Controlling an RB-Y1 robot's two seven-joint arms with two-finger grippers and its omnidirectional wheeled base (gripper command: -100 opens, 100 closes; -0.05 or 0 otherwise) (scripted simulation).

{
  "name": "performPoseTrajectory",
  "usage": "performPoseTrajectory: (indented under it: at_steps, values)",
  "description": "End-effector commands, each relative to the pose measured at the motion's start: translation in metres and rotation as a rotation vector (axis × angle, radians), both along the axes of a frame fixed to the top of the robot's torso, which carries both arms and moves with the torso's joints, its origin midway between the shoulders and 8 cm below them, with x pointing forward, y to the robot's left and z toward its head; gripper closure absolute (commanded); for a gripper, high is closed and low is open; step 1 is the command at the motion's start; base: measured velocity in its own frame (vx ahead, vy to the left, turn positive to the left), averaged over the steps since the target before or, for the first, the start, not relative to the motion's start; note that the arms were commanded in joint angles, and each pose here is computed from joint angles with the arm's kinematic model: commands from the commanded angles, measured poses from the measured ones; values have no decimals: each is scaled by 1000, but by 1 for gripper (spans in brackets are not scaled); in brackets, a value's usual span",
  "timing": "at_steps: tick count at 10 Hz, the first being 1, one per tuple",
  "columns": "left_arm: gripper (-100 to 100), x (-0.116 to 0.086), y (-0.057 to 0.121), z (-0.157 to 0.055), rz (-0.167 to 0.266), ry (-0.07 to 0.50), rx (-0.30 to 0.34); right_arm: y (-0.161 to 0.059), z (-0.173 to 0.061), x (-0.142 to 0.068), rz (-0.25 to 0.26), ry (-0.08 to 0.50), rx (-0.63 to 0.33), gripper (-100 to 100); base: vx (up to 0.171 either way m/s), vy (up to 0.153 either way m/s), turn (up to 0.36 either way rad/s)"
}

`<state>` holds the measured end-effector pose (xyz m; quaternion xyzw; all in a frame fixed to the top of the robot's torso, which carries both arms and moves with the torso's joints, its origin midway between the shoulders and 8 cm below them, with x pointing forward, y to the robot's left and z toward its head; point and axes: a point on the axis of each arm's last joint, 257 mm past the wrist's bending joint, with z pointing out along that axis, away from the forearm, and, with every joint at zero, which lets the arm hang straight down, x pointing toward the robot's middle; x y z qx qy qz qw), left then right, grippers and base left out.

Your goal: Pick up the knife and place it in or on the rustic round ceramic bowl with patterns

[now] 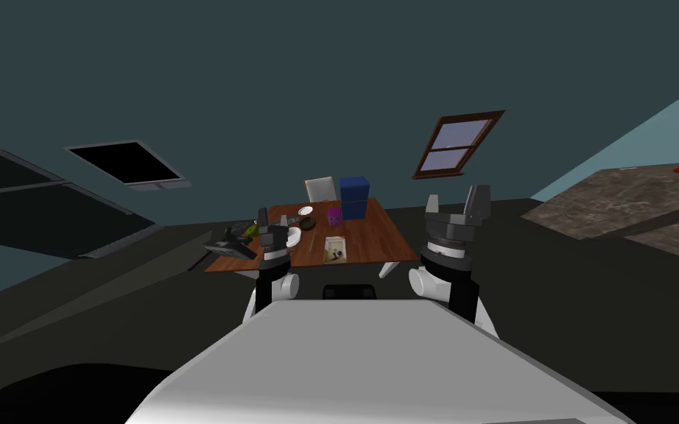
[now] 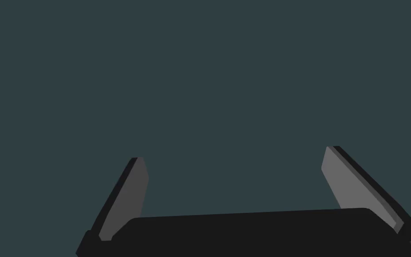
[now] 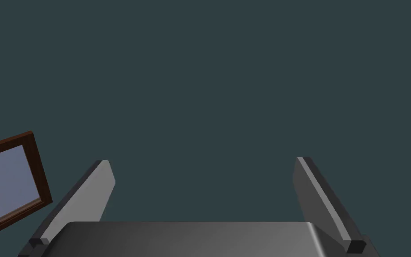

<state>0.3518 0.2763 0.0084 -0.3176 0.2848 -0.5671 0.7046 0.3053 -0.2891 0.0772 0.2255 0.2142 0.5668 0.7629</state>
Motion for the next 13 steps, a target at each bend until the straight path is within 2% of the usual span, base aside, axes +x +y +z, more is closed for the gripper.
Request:
performPoseTrajectory:
  at_steps: [1,3,6,10,11,13]
  values:
    - [-100,5,-4,-5,-13,18,34,0,0,0,0,0,0,0,-10,0,-2]
    - [-100,15,-8,-17,-28,56,89,0,0,0,0,0,0,0,-31,-4,-8]
    - [-100,38,-11,-47,-36,139,179,0,0,0,0,0,0,0,-51,-3,-22]
    - [-100,76,-9,-93,-17,265,307,0,0,0,0,0,0,0,-71,1,-43]
    - [-100,78,-7,-101,-16,283,306,0,0,0,0,0,0,0,-45,-3,-23]
    - [-100,97,-3,-124,0,348,374,0,0,0,0,0,0,0,-52,-1,-62]
